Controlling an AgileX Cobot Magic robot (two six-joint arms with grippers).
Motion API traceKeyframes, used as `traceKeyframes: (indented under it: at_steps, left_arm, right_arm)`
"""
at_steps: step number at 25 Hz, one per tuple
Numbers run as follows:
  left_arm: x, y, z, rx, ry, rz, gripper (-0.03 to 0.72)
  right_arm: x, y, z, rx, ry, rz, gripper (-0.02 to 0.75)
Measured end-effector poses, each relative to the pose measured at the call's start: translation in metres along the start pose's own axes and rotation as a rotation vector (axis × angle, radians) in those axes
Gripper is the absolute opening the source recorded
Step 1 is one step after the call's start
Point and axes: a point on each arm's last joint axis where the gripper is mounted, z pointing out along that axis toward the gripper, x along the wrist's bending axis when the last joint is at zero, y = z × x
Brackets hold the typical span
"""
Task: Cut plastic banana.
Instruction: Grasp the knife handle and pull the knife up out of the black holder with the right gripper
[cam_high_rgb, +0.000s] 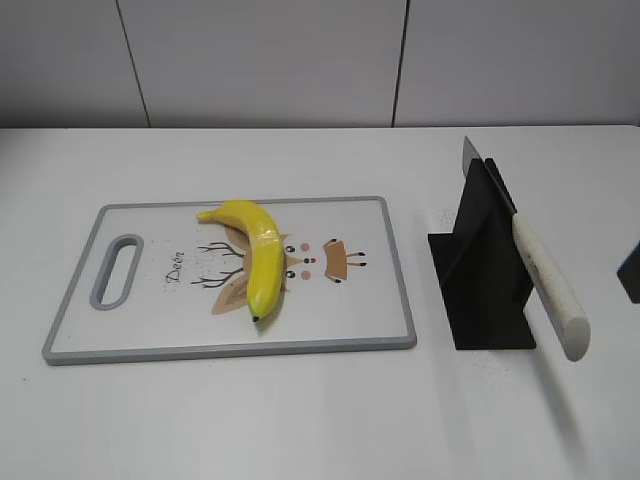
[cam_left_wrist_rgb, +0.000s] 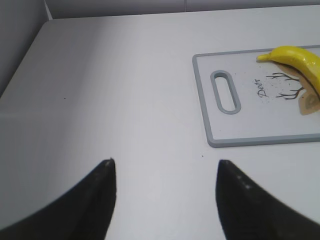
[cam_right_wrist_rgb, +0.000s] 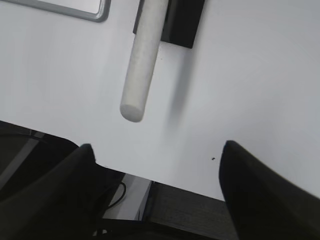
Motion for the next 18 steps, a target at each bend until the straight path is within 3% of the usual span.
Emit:
traceKeyframes:
  at_steps: [7, 18]
  left_arm:
    - [0.0, 0.0, 0.0, 0.0, 0.0, 0.0, 0.589]
    - [0.0, 0.0, 0.0, 0.0, 0.0, 0.0, 0.589]
  right_arm:
    - [0.007, 0.039, 0.019, 0.061, 0.012, 0.044, 0.585]
    - [0.008, 0.063, 0.067, 0.116, -0.004, 0.105, 0.585]
